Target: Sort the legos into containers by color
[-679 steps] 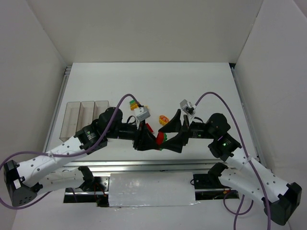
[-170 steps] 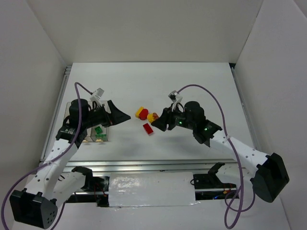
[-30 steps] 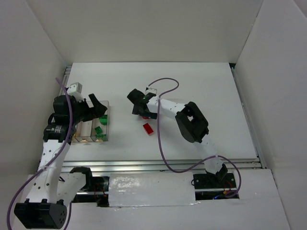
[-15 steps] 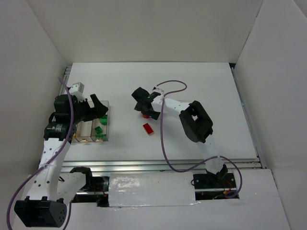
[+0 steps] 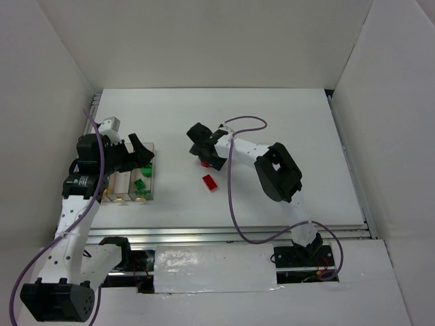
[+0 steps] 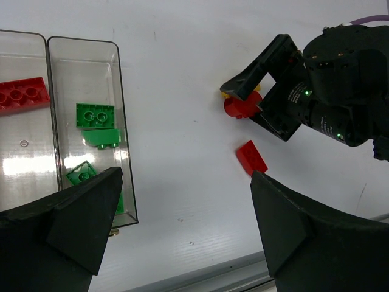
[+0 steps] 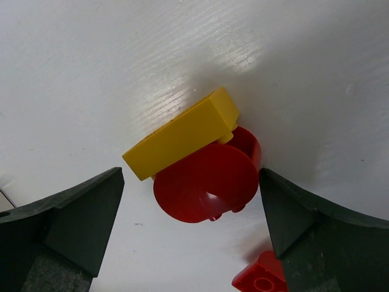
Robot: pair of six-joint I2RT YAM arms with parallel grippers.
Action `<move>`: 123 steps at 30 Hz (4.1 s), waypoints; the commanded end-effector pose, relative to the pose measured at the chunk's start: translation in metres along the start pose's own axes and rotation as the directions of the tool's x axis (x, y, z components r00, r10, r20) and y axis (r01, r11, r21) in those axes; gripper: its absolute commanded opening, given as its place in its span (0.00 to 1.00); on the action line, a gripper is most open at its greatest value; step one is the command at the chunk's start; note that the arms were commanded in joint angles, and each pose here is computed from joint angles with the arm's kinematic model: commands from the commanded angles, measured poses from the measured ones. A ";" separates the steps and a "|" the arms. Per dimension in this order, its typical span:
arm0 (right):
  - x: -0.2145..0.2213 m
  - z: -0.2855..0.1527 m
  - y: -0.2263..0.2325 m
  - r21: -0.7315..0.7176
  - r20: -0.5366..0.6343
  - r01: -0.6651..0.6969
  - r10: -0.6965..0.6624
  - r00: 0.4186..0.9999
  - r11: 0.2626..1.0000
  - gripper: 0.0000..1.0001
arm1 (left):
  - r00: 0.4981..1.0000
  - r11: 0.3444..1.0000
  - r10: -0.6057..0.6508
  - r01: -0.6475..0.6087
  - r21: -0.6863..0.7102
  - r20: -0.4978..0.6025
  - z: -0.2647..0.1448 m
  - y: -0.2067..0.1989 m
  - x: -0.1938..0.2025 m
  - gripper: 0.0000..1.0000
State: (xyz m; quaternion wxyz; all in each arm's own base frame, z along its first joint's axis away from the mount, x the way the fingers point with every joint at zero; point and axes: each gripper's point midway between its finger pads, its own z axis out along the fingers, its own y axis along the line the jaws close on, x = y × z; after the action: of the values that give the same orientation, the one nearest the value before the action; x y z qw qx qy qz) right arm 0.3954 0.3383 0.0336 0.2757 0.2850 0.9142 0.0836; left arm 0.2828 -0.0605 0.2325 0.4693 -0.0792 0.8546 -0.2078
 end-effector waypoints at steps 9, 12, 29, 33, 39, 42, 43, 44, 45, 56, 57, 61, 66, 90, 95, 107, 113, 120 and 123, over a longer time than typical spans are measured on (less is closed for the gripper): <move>-0.030 -0.035 -0.010 -0.014 0.080 -0.073 0.074 0.994 0.997 1.00 | 0.999 0.999 0.036 -0.037 0.039 0.021 0.000 -0.008 -0.007 1.00; -0.029 -0.039 0.002 -0.068 0.062 0.018 -0.014 0.998 0.998 1.00 | 0.999 0.998 0.035 -0.036 0.043 0.015 0.001 -0.009 -0.006 1.00; -0.033 -0.022 0.004 -0.221 0.135 0.745 -0.737 0.663 0.630 0.98 | 0.999 0.997 0.051 -0.050 0.052 -0.011 0.004 -0.012 0.000 1.00; -0.024 -0.009 0.001 -0.220 0.096 0.763 -0.765 0.637 0.607 0.96 | 0.999 0.997 0.050 -0.048 0.056 -0.019 0.005 -0.013 0.001 0.99; -0.015 -0.005 0.002 -0.258 0.098 0.735 -0.740 0.666 0.627 0.88 | 0.998 0.997 0.051 -0.050 0.060 -0.020 0.006 -0.013 0.001 0.99; -0.012 -0.001 0.001 -0.260 0.086 0.742 -0.750 0.655 0.618 0.85 | 0.998 0.997 0.051 -0.049 0.060 -0.026 0.007 -0.013 0.002 0.99; -0.011 -0.001 0.000 -0.261 0.086 0.744 -0.752 0.653 0.615 0.85 | 0.998 0.997 0.049 -0.048 0.058 -0.028 0.007 -0.012 0.003 0.99; -0.011 -0.002 0.001 -0.267 0.091 0.745 -0.754 0.651 0.611 0.85 | 0.998 0.997 0.049 -0.047 0.060 -0.030 0.007 -0.013 0.003 1.00; -0.011 -0.001 0.001 -0.272 0.101 0.747 -0.754 0.649 0.606 0.83 | 0.998 0.997 0.050 -0.048 0.060 -0.030 0.007 -0.013 0.003 0.99; -0.009 0.006 -0.007 -0.231 0.056 0.749 -0.760 0.647 0.621 0.66 | 0.998 0.998 0.048 -0.046 0.053 -0.037 0.009 -0.011 0.004 0.99; -0.011 0.007 -0.008 -0.225 0.053 0.749 -0.760 0.648 0.623 0.56 | 0.998 0.997 0.047 -0.045 0.055 -0.040 0.009 -0.011 0.004 0.99; -0.011 -0.001 -0.004 -0.254 0.081 0.741 -0.750 0.656 0.621 0.33 | 0.998 0.996 0.046 -0.042 0.080 -0.048 0.009 -0.016 0.005 1.00; -0.026 -0.044 0.010 -0.327 0.227 0.749 -0.721 0.655 0.577 0.00 | 0.998 0.993 0.012 -0.004 0.118 -0.066 0.010 -0.024 0.005 1.00; 0.076 -0.310 0.026 -0.425 0.778 0.896 -0.556 0.292 -0.124 0.00 | 0.961 0.857 -0.206 0.268 0.440 -0.186 -0.066 -0.112 0.006 0.98; 0.076 -0.323 0.030 -0.388 0.806 0.910 -0.533 0.257 -0.147 0.00 | 0.958 0.844 -0.157 0.256 0.472 -0.239 -0.072 -0.116 0.025 0.94; 0.071 -0.359 0.049 -0.306 0.871 0.930 -0.455 0.187 -0.204 0.00 | 0.959 0.813 -0.062 0.209 0.543 -0.277 -0.095 -0.127 0.042 0.83; 0.074 -0.364 0.056 -0.290 0.881 0.932 -0.442 0.172 -0.216 0.00 | 0.955 0.796 -0.040 0.208 0.568 -0.293 -0.097 -0.131 0.046 0.66; 0.082 -0.358 0.062 -0.285 0.875 0.930 -0.459 0.154 -0.231 0.00 | 0.958 0.819 -0.026 0.184 0.543 -0.286 -0.092 -0.127 0.041 0.00; 0.090 -0.347 0.056 -0.293 0.864 0.926 -0.482 0.148 -0.240 0.00 | 0.965 0.846 -0.015 0.151 0.511 -0.261 -0.088 -0.122 0.035 0.00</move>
State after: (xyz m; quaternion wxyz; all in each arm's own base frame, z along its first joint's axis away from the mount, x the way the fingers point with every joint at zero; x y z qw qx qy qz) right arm 0.1719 0.4265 0.2800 0.5344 -0.5181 0.6178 0.2537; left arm 0.1783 -0.1601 0.2861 0.3281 0.0257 0.8148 -0.4772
